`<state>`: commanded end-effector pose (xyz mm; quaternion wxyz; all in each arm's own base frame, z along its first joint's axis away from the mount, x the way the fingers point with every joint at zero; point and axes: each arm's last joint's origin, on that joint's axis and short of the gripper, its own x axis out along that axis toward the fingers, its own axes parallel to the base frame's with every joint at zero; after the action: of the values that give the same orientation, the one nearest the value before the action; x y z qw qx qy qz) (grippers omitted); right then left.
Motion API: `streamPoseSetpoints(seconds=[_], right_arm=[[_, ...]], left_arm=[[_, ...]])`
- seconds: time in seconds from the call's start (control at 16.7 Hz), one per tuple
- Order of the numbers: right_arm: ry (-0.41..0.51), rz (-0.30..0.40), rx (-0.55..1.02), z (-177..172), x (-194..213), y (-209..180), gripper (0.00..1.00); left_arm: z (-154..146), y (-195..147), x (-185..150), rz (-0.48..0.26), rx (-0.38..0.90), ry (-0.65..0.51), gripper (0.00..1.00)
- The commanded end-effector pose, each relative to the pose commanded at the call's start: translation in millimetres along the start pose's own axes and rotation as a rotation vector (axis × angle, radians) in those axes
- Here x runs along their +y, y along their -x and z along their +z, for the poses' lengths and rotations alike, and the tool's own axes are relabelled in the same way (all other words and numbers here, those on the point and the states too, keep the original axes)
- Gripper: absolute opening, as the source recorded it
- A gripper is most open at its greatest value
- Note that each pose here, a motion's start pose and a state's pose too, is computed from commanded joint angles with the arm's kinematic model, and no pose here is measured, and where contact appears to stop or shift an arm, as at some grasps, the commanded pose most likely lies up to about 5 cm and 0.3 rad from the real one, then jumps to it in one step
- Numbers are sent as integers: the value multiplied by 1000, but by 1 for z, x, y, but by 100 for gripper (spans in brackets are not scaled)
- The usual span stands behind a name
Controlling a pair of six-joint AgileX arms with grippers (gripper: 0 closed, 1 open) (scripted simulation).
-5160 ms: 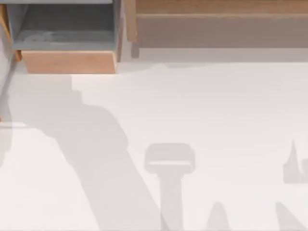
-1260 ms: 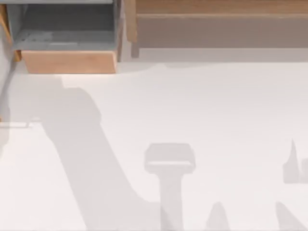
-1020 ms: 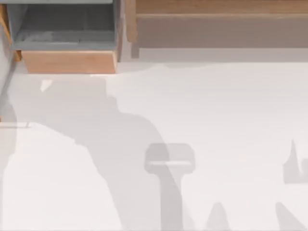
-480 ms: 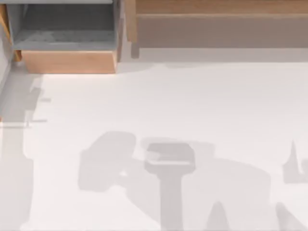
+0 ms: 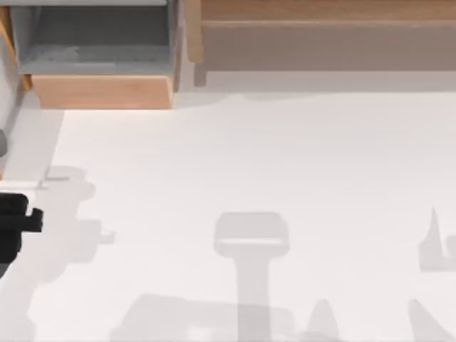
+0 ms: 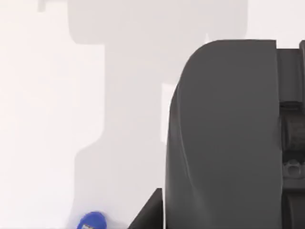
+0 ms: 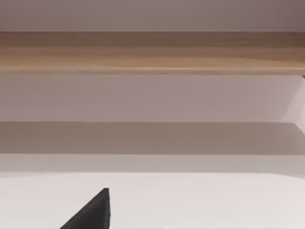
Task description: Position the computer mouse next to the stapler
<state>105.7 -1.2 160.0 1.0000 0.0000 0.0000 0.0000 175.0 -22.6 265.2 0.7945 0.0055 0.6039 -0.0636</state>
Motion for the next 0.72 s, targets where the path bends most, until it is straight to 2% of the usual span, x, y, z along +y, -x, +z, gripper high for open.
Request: streamPoseSetpoints(seconds=[0.42,0.72], right_arm=[[0,0,0,0,0,0,100],[0,0,0,0,0,0,100]], left_arm=[[-85,-72,-20,55,158,58,0],[-107,-90,-21,82,168,74,0]])
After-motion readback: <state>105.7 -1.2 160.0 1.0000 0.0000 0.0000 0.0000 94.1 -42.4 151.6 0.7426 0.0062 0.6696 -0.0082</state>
